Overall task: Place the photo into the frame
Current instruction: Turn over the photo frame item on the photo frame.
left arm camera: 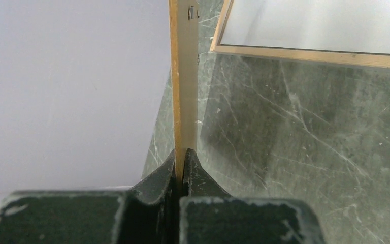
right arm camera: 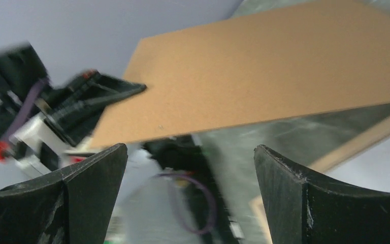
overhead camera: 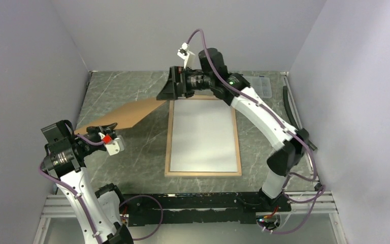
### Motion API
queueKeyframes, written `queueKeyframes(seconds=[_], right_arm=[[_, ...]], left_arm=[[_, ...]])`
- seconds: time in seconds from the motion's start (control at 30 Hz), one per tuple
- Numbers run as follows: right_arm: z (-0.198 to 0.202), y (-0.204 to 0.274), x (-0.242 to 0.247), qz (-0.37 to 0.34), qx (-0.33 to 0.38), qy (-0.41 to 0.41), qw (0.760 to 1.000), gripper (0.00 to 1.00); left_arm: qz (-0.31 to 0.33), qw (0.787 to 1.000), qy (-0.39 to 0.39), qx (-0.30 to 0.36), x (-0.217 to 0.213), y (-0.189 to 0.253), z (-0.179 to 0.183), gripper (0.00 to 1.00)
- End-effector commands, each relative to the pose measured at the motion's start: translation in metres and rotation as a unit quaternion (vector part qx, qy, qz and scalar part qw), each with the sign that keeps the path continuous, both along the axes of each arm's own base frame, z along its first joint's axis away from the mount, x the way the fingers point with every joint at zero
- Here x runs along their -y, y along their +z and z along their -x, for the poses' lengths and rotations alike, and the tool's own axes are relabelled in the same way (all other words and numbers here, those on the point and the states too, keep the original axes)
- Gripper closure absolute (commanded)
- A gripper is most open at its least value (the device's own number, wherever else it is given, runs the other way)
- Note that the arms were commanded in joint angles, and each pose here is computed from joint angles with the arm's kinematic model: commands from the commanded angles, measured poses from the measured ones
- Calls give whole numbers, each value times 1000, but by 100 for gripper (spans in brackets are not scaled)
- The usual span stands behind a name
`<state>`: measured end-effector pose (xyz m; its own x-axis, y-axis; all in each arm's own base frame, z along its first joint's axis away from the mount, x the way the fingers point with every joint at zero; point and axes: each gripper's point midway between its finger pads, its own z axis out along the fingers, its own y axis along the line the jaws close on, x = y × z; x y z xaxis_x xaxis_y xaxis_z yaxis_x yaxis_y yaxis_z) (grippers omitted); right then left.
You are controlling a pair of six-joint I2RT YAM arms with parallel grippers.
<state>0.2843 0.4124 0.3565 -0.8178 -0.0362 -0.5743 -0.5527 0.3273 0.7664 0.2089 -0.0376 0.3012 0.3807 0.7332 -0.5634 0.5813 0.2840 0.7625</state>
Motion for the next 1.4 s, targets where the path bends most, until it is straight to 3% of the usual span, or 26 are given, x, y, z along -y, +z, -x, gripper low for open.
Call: queueKeyframes(seconds=[0.0,0.17,0.23,0.4,0.6,1.2,1.37], right_arm=[[15,15,47,77,291,39,953,0],[28,16,61,74,473,88,873,0],[34,15,61,76,508,113,851,0],[45,5,47,83,542,171,819,4],[53,-16,23,84,553,209,802,9],[19,-41,-18,99,596,191,773,29],[13,-48,-33,114,606,177,767,42]], left_arm=[[1,997,-43,58,15,33,3,97],[26,997,-63,48,25,38,10,97],[28,996,-73,47,27,37,12,97],[46,993,-96,46,34,39,14,97],[68,992,-100,26,36,43,14,97],[56,993,-101,20,37,44,20,97],[52,993,-105,22,39,46,22,97]])
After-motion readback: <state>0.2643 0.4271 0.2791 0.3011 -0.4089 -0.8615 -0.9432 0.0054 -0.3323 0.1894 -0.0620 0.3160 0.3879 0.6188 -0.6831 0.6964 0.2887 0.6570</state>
